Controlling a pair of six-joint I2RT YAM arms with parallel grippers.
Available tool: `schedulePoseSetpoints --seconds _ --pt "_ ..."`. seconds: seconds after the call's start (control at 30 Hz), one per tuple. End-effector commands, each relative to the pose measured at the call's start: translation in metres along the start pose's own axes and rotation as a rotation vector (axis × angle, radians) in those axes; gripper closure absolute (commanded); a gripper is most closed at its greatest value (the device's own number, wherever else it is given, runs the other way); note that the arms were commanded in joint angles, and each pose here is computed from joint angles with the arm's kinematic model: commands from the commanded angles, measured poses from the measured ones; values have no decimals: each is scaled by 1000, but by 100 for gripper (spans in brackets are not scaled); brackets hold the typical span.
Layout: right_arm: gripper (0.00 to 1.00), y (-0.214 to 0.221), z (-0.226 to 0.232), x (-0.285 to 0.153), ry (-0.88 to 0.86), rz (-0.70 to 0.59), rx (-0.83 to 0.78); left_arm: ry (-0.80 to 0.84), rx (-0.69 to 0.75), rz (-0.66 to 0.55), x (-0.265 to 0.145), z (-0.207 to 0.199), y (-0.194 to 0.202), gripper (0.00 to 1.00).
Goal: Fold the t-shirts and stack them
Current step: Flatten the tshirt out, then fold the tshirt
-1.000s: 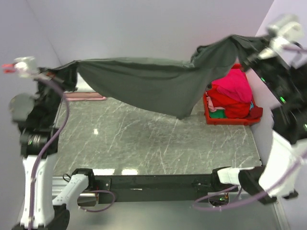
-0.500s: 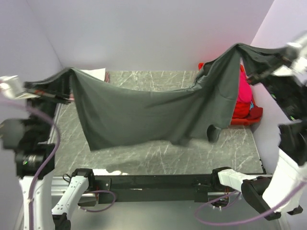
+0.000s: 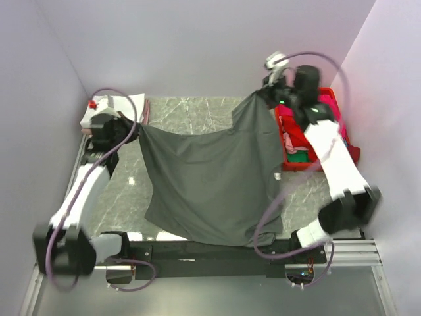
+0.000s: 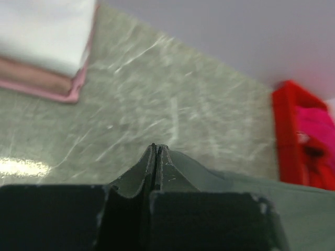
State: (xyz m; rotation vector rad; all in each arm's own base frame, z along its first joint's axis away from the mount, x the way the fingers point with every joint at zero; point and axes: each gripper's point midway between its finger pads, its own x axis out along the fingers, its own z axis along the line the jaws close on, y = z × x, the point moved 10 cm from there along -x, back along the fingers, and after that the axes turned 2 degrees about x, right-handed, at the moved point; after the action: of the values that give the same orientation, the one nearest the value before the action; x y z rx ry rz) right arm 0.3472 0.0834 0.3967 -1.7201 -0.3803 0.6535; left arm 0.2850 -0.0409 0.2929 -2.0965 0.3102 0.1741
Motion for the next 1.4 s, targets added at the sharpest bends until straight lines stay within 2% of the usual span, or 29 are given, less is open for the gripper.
schedulePoseSetpoints --seconds 0.0,0.07,0.13,0.17,0.23,0.27,0.57,1.0,1.37 --pt "100 25 -22 50 -7 -12 -71 -111 -27 -12 45 18 7 100" --pt "100 61 -31 91 -26 72 -41 -169 -20 56 82 34 21 100" --pt "100 68 -42 116 -14 96 -44 -225 -13 100 108 46 30 100" --pt "100 96 -47 138 -21 164 -16 -258 -2 156 132 56 40 100" --pt "100 95 -59 156 21 169 -19 -261 4 170 156 59 37 100" --pt "100 114 -60 170 23 216 0 -293 4 238 170 71 54 100" --pt "100 116 -85 200 198 197 13 -307 40 283 223 86 59 100" --pt "100 100 -81 175 197 144 19 -307 97 253 221 89 50 100" --pt "100 98 -59 140 97 124 32 -169 134 208 202 77 42 100"
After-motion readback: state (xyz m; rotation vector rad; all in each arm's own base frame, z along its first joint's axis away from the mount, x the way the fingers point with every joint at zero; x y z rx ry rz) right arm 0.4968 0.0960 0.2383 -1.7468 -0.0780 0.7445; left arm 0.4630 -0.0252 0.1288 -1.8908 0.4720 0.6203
